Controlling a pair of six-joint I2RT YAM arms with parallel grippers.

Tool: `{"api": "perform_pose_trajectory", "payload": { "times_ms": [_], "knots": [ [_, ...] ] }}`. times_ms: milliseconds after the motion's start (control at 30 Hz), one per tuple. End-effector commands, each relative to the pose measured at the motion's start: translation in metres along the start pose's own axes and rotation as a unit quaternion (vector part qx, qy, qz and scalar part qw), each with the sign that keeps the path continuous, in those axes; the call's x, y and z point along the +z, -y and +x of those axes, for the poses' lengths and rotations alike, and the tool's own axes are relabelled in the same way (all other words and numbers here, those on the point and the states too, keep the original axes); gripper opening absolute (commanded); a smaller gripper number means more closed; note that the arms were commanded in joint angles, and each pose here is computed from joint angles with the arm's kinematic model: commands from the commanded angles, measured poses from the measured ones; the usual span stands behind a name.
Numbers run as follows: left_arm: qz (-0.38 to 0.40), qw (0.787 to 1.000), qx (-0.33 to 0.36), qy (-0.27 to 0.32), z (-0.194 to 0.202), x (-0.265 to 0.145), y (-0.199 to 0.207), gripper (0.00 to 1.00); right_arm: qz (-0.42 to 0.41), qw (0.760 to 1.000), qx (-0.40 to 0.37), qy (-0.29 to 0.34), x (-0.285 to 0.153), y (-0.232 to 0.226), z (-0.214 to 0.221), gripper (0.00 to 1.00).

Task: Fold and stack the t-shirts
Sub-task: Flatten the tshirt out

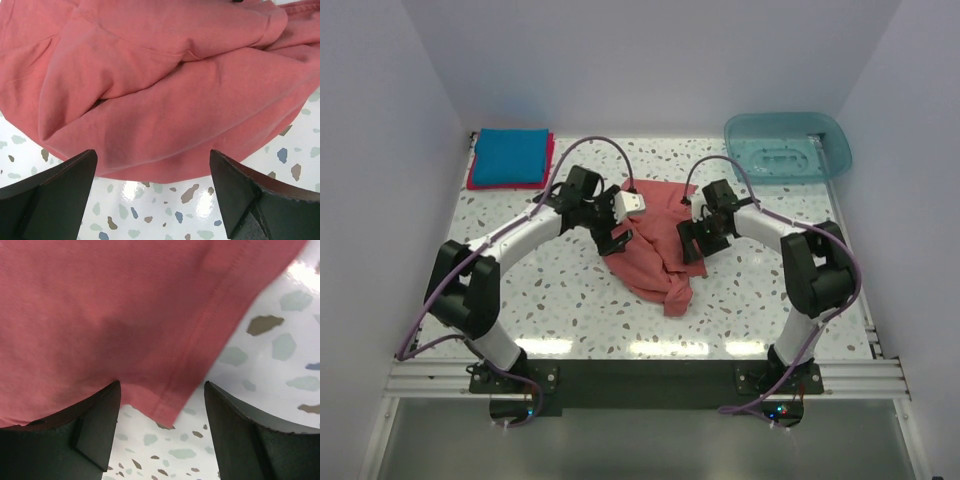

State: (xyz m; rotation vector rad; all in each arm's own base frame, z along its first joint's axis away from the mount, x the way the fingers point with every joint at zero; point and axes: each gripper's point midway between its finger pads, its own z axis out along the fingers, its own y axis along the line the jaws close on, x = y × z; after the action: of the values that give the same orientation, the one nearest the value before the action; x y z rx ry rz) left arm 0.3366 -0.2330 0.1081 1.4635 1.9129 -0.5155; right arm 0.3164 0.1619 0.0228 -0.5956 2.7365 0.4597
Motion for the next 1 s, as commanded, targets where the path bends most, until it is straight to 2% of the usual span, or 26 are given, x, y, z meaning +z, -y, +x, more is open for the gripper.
{"api": "perform_pose_trajectory", "payload": {
  "times_ms": [0,33,100,133,200,233,400,500,567,600,633,700,733,767,933,967],
  "knots": [
    [0.032,0.998,0.051,0.032,-0.013,-0.006,0.013,1.0,0.021,1.0,0.0,-0.004,0.019,0.002,0.002,0.7],
    [0.05,0.996,0.059,0.049,-0.018,-0.008,0.023,1.0,0.025,1.0,0.001,-0.007,0.021,0.003,0.003,0.69],
    [0.056,0.991,0.095,0.074,-0.023,-0.011,0.043,1.0,0.03,0.999,0.003,-0.018,0.026,0.007,0.008,0.58],
    [0.057,0.989,0.111,0.078,-0.023,-0.011,0.05,1.0,0.025,0.999,0.004,-0.029,0.031,0.006,0.012,0.44],
    [0.066,0.98,0.165,0.089,-0.023,-0.004,0.075,1.0,0.013,0.999,0.005,-0.035,0.033,0.003,0.014,0.22],
    [0.065,0.977,0.18,0.093,-0.023,-0.001,0.082,1.0,0.002,0.999,0.008,-0.039,0.034,0.0,0.015,0.01],
    [0.043,0.964,0.237,0.112,-0.024,0.03,0.11,1.0,-0.028,1.0,-0.013,0.007,0.004,-0.013,-0.008,0.0],
    [0.004,0.964,0.244,0.104,-0.021,0.045,0.103,0.97,-0.03,0.997,-0.028,0.066,-0.034,-0.017,-0.032,0.0],
    [-0.029,0.968,0.234,0.087,-0.019,0.049,0.087,0.77,-0.02,0.993,-0.035,0.109,-0.064,-0.011,-0.05,0.0],
    [-0.049,0.97,0.228,0.07,-0.016,0.047,0.077,0.64,-0.01,0.992,-0.027,0.125,-0.077,0.0,-0.056,0.0],
    [-0.056,0.971,0.224,0.07,-0.019,0.042,0.072,0.4,-0.005,0.99,-0.026,0.141,-0.09,0.004,-0.064,0.0],
    [-0.053,0.976,0.195,0.077,-0.021,0.022,0.055,0.19,0.008,0.985,-0.025,0.171,-0.116,0.016,-0.074,0.0],
    [-0.056,0.977,0.186,0.084,-0.024,0.006,0.049,0.0,0.017,0.982,-0.035,0.187,-0.129,0.02,-0.083,0.0],
    [-0.068,0.981,0.168,0.076,-0.019,-0.009,0.034,0.0,0.022,0.978,-0.039,0.206,-0.143,0.022,-0.09,0.0],
    [-0.107,0.976,0.168,0.083,-0.024,-0.071,-0.001,0.0,0.047,0.956,-0.062,0.283,-0.201,0.025,-0.127,0.0],
    [-0.122,0.977,0.159,0.077,-0.021,-0.091,-0.018,0.0,0.051,0.952,-0.065,0.295,-0.209,0.024,-0.133,0.0]
  ]
}}
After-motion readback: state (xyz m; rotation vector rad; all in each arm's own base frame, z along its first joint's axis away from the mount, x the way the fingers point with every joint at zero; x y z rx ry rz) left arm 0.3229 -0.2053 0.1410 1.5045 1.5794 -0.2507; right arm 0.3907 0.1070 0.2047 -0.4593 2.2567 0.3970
